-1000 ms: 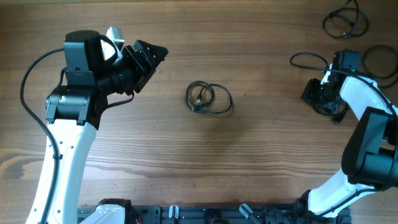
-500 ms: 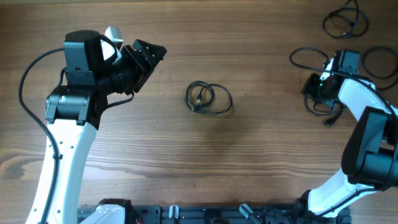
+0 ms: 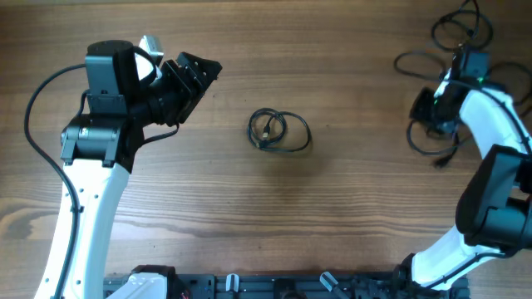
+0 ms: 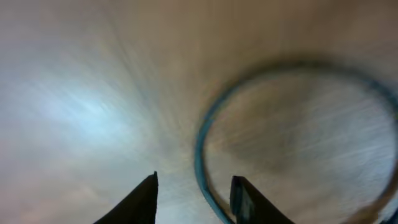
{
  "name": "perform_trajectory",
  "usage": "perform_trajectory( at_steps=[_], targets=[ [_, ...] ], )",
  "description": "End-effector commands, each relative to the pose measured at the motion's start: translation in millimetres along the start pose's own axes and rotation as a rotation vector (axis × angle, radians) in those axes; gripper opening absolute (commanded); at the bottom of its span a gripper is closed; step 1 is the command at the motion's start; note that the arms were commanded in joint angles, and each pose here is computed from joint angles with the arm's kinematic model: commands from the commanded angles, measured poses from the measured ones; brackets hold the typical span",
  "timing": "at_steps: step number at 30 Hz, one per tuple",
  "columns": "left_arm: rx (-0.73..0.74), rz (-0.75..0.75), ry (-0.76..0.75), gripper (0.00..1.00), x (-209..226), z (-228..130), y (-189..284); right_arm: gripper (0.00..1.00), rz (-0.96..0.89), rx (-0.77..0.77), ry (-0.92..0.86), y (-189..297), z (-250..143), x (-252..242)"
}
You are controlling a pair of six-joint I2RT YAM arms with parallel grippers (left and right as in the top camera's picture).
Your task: Untangle cables
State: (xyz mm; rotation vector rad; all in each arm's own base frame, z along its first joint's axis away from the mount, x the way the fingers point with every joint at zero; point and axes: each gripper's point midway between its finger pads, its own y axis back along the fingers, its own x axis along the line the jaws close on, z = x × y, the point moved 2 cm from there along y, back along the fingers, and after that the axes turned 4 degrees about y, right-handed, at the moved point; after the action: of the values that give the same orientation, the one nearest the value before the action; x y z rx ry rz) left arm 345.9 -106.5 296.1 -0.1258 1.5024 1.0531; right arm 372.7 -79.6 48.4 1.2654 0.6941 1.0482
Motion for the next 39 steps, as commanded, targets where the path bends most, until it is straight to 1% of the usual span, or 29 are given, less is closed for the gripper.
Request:
perform_trajectory(
  at_steps=[1, 2, 3, 5, 7, 8, 9, 10, 11, 12, 13, 14, 16, 18, 21, 22, 24, 27, 31, 33, 34, 35, 36, 37, 39],
  targets=[
    [-0.019, 0.000, -0.025, 0.75, -2, 4, 2, 0.41, -0.032, 0.049, 0.029, -18, -24, -7],
    [-0.019, 0.000, -0.024, 0.75, -2, 5, 2, 0.41, -0.032, 0.049, 0.031, -23, -27, -8],
    [-0.019, 0.000, -0.024, 0.75, -2, 5, 2, 0.39, -0.032, 0.048, 0.030, -27, -30, -9],
    [-0.019, 0.000, -0.025, 0.75, -2, 5, 2, 0.30, -0.031, 0.046, 0.032, -30, -33, -9],
    [-0.019, -0.001, -0.025, 0.75, -3, 5, 2, 0.28, -0.027, 0.025, 0.040, -31, -29, -8],
    [-0.019, -0.001, -0.025, 0.75, -3, 5, 2, 0.26, -0.015, 0.019, 0.073, -34, -28, -6],
    [-0.019, 0.000, -0.024, 0.75, -2, 5, 2, 0.23, 0.000, 0.019, 0.095, -37, -29, -4],
    [-0.019, 0.000, -0.024, 0.75, -2, 5, 2, 0.15, 0.017, 0.032, 0.107, -42, -32, 1],
    [-0.020, -0.001, -0.025, 0.75, -3, 5, 2, 0.10, 0.021, 0.043, 0.118, -46, -35, 6],
    [-0.020, -0.001, -0.025, 0.75, -3, 5, 2, 0.09, 0.023, 0.050, 0.132, -52, -37, 10],
    [-0.020, 0.000, -0.025, 0.75, -3, 5, 2, 0.05, 0.027, 0.050, 0.143, -57, -37, 15],
    [-0.020, 0.000, -0.025, 0.75, -3, 5, 2, 0.04, 0.030, 0.040, 0.145, -59, -36, 18],
    [-0.020, 0.000, -0.025, 0.76, -3, 5, 2, 0.04, 0.041, -0.008, 0.120, -57, -23, 22],
    [-0.020, 0.000, -0.025, 0.76, -2, 5, 2, 0.04, 0.111, -0.076, 0.126, -46, 2, 37],
    [-0.032, 0.008, -0.024, 0.76, -1, 7, 2, 0.04, 0.211, -0.249, 0.151, 4, 73, 68],
    [-0.033, 0.008, -0.025, 0.76, -1, 7, 2, 0.04, 0.226, -0.325, 0.159, 31, 102, 77],
    [-0.033, 0.008, -0.025, 0.76, -1, 7, 2, 0.04, 0.238, -0.409, 0.164, 65, 131, 83],
    [-0.033, 0.008, -0.025, 0.76, -1, 7, 2, 0.04, 0.232, -0.485, 0.155, 95, 155, 80],
    [-0.032, 0.008, -0.024, 0.76, -1, 7, 2, 0.05, 0.149, -0.412, 0.128, 74, 147, 57],
    [-0.032, 0.008, -0.024, 0.76, -1, 7, 2, 0.07, 0.145, -0.368, 0.118, 60, 141, 55],
    [-0.032, 0.008, -0.024, 0.76, -1, 6, 2, 0.17, 0.143, -0.354, 0.118, 55, 139, 55],
    [-0.032, 0.008, -0.024, 0.76, -1, 6, 2, 0.36, 0.139, -0.341, 0.117, 52, 136, 54],
    [-0.032, 0.008, -0.024, 0.76, -1, 7, 2, 0.63, 0.137, -0.337, 0.115, 53, 136, 52],
    [-0.032, 0.008, -0.024, 0.76, -1, 7, 2, 0.68, 0.133, -0.339, 0.104, 57, 137, 48],
    [-0.032, 0.008, -0.024, 0.76, -1, 7, 2, 0.68, 0.122, -0.341, 0.027, 70, 141, 27]
  ],
)
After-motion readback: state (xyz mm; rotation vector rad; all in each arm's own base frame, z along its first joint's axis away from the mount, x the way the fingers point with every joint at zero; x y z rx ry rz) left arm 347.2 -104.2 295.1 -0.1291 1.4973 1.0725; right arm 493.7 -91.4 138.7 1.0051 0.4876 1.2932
